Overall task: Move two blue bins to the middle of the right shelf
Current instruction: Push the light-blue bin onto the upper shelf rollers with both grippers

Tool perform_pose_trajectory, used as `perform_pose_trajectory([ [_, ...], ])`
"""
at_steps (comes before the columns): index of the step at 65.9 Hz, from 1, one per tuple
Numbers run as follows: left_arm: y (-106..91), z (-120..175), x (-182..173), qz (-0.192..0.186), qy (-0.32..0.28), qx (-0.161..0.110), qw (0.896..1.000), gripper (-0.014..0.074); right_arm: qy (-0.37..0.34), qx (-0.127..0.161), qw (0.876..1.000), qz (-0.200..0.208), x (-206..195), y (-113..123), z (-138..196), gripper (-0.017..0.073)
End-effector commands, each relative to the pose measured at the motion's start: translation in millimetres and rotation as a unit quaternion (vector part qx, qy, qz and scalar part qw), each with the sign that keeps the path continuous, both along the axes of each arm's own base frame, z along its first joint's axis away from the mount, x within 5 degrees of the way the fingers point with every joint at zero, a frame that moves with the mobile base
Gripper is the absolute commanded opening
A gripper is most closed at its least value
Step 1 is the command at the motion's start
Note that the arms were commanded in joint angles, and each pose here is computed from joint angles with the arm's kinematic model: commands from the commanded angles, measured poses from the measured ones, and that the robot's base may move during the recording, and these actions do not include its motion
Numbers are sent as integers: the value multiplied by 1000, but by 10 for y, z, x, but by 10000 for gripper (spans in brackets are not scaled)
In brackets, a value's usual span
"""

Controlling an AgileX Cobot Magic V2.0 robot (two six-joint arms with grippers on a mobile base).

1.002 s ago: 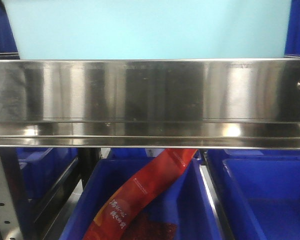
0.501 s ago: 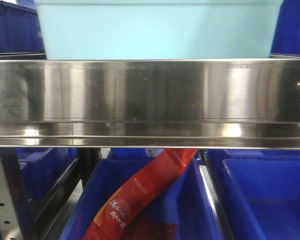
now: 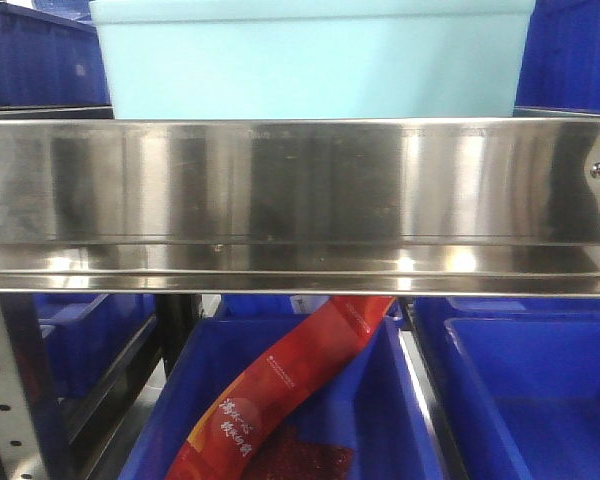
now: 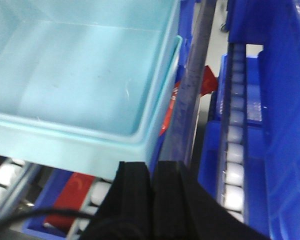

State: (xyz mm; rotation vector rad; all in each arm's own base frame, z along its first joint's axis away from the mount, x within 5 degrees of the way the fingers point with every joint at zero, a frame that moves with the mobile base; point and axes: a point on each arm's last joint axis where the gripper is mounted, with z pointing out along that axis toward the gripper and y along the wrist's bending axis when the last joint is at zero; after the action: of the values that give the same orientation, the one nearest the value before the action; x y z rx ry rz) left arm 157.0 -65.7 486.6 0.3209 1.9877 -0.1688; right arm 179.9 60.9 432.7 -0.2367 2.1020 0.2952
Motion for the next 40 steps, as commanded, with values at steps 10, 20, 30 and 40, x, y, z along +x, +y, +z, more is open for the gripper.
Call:
perform_pose_trajectory([
  [10, 144, -501, -339, -27, -84, -21, 996, -111, -69, -29, 997, -14, -369, -185, -491, -162],
  [20, 237, -946, -583, -46, -133, -44, 989, -111, -95, -48, 994, -1, -675, -277, -938, -162],
  [30, 302, -1411, -769, -63, -166, -60, 982, -111, -149, -41, 988, 1, -985, -370, -1295, -162],
  [40, 352, -1736, -916, -74, -195, -86, 974, -111, -212, -21, 977, -4, -1269, -458, -1414, -162],
])
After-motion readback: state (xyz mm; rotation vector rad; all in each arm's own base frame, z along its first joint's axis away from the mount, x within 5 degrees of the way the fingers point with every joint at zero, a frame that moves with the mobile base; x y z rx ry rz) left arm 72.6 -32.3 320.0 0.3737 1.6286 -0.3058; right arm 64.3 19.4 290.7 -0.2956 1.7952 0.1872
